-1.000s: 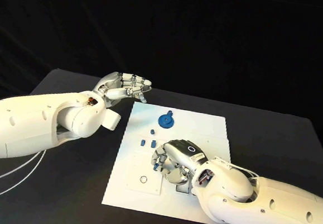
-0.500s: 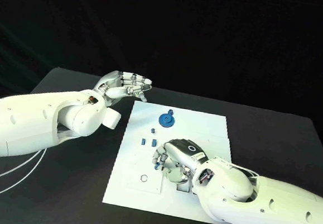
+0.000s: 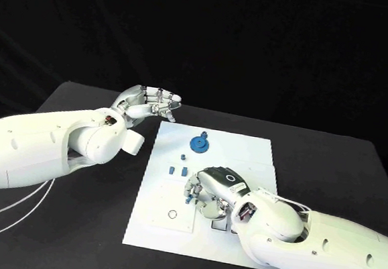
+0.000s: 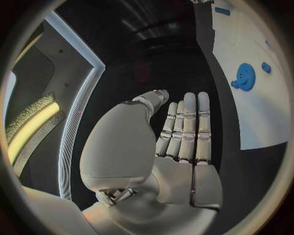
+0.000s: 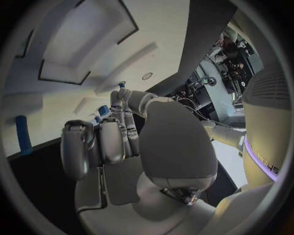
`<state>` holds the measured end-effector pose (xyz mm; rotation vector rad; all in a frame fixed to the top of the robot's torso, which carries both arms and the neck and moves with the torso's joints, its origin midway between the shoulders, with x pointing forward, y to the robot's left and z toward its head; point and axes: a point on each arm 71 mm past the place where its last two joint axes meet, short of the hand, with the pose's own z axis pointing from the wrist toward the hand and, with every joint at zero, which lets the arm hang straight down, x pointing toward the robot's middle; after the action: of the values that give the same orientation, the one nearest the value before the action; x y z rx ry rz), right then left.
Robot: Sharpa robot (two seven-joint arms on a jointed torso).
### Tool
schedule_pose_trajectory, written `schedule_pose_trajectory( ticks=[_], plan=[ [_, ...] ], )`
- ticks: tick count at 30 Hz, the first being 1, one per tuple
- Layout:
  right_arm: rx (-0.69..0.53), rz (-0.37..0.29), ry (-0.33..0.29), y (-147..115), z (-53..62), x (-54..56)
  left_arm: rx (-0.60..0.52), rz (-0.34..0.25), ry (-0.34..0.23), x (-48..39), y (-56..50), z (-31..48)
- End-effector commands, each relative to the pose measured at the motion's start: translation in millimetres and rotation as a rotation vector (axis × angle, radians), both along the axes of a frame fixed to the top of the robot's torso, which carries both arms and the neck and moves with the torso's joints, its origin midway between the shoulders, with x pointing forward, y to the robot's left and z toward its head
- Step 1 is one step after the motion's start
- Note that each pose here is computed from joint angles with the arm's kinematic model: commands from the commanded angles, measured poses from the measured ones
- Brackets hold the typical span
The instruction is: Assemble the parts on the task board
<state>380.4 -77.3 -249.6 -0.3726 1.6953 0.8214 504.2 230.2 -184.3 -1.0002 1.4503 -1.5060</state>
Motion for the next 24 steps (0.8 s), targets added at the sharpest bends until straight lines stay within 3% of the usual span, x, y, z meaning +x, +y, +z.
schedule_pose_trajectory(
  ticks=[1, 24],
  plan=[
    [-0.031, 0.019, -0.002, 1.7, -1.6, -1.6, -0.007, -0.014, -0.003, -0.3, -1.7, 0.8],
    [-0.087, 0.023, 0.012, 7.6, -6.5, -2.7, -0.005, -0.016, -0.002, -0.4, -1.5, 0.7]
  ],
)
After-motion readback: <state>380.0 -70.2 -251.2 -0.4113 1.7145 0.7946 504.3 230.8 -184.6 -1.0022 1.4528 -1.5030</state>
